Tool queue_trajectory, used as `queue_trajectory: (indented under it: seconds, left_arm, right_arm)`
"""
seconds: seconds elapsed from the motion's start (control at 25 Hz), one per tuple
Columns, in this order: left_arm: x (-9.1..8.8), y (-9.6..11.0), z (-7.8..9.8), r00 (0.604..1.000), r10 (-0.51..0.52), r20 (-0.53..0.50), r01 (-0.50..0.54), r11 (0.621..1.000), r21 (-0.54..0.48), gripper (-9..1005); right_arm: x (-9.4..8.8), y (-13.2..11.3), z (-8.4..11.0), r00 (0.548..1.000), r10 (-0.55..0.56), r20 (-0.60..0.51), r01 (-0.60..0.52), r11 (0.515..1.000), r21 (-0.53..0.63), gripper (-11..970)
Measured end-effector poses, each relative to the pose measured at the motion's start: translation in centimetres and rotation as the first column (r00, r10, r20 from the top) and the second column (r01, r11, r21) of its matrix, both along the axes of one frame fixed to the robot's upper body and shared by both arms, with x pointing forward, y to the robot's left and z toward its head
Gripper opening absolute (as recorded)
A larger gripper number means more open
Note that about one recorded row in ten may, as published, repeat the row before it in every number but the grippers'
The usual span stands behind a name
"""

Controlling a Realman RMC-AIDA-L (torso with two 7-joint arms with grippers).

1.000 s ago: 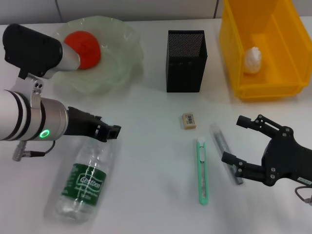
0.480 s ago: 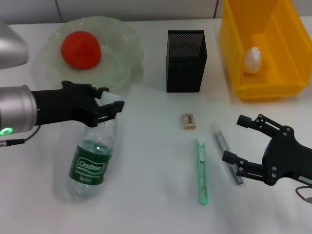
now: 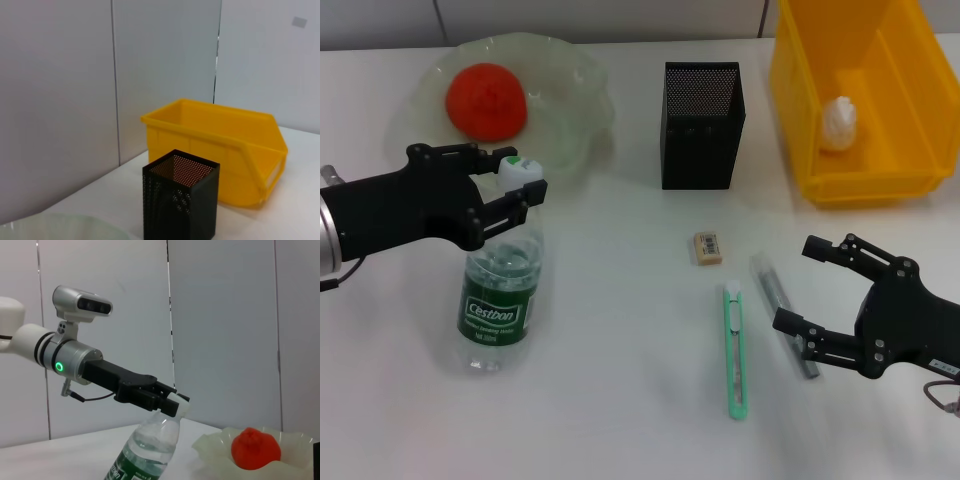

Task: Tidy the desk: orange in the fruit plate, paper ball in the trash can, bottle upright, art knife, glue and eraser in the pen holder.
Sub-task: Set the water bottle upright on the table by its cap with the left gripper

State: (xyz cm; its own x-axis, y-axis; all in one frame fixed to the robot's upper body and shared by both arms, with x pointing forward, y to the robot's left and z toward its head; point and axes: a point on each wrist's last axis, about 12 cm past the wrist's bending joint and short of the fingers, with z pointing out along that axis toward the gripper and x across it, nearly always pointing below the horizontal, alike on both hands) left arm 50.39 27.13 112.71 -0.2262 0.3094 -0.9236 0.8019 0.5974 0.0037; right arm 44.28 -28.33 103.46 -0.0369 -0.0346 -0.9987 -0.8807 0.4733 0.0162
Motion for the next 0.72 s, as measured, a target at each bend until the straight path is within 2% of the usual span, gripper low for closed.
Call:
queue_trajectory:
  seconds: [0.72]
  left_arm:
    - [0.2, 1.4, 0.4, 0.997, 0.04, 0.061, -0.037, 0.998, -0.046, 466]
  right_arm:
    - [0.2, 0.2, 0.1, 1.0, 0.007, -0.008, -0.007, 1.0, 0.003, 852]
